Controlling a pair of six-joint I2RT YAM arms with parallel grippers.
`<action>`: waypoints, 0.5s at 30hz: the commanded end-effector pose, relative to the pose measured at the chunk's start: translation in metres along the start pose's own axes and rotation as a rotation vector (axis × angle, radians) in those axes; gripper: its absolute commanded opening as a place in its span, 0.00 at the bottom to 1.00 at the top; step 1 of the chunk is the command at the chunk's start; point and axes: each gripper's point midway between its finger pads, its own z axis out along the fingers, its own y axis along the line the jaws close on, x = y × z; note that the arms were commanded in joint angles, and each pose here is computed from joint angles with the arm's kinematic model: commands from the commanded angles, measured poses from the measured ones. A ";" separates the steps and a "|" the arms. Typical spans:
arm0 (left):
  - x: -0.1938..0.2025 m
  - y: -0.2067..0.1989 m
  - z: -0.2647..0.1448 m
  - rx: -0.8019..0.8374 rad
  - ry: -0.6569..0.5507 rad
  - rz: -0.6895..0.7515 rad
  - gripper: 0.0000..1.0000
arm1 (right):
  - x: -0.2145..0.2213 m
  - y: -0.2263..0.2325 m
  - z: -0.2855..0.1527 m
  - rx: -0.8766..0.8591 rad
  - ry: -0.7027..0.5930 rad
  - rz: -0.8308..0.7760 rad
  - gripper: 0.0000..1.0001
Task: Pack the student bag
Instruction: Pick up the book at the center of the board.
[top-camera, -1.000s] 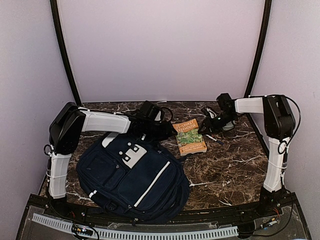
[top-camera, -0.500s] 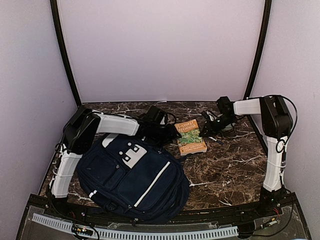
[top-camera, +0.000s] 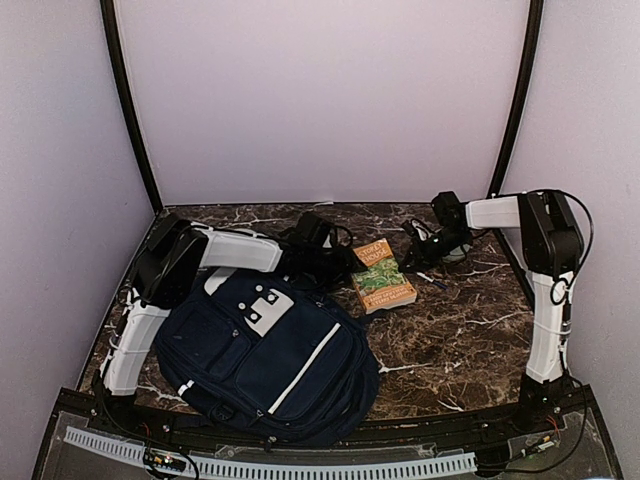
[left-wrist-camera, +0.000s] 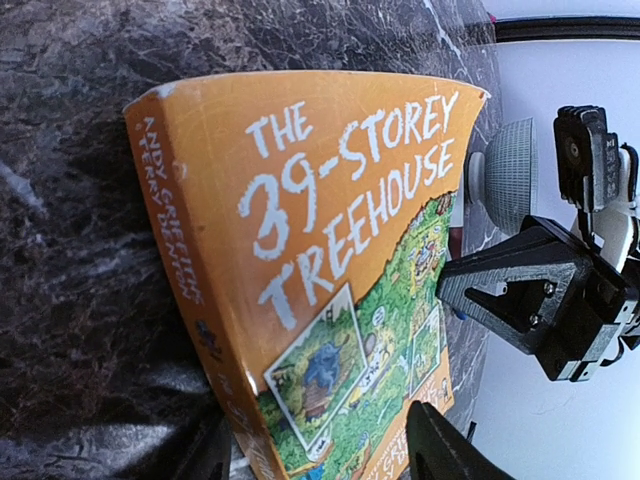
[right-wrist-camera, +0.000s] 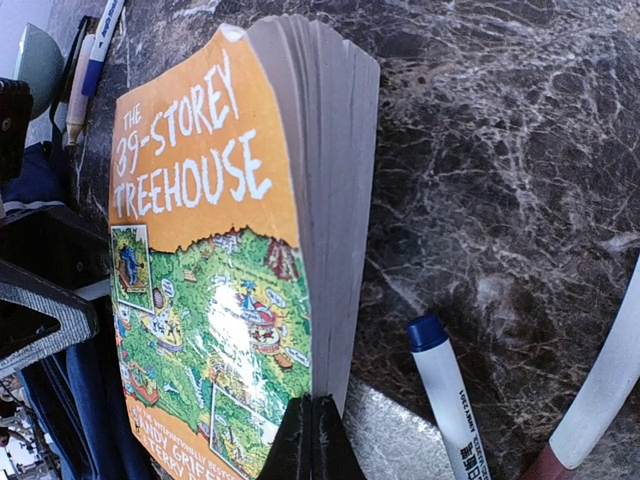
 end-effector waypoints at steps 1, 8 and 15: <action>0.012 0.002 0.015 0.044 0.046 -0.053 0.61 | 0.082 -0.059 0.052 0.184 0.259 0.094 0.00; 0.006 -0.040 0.017 0.207 0.005 0.050 0.61 | 0.093 -0.053 0.065 0.148 0.289 0.094 0.00; 0.007 -0.084 0.007 0.353 -0.010 0.127 0.56 | 0.095 -0.040 0.074 0.135 0.307 0.061 0.00</action>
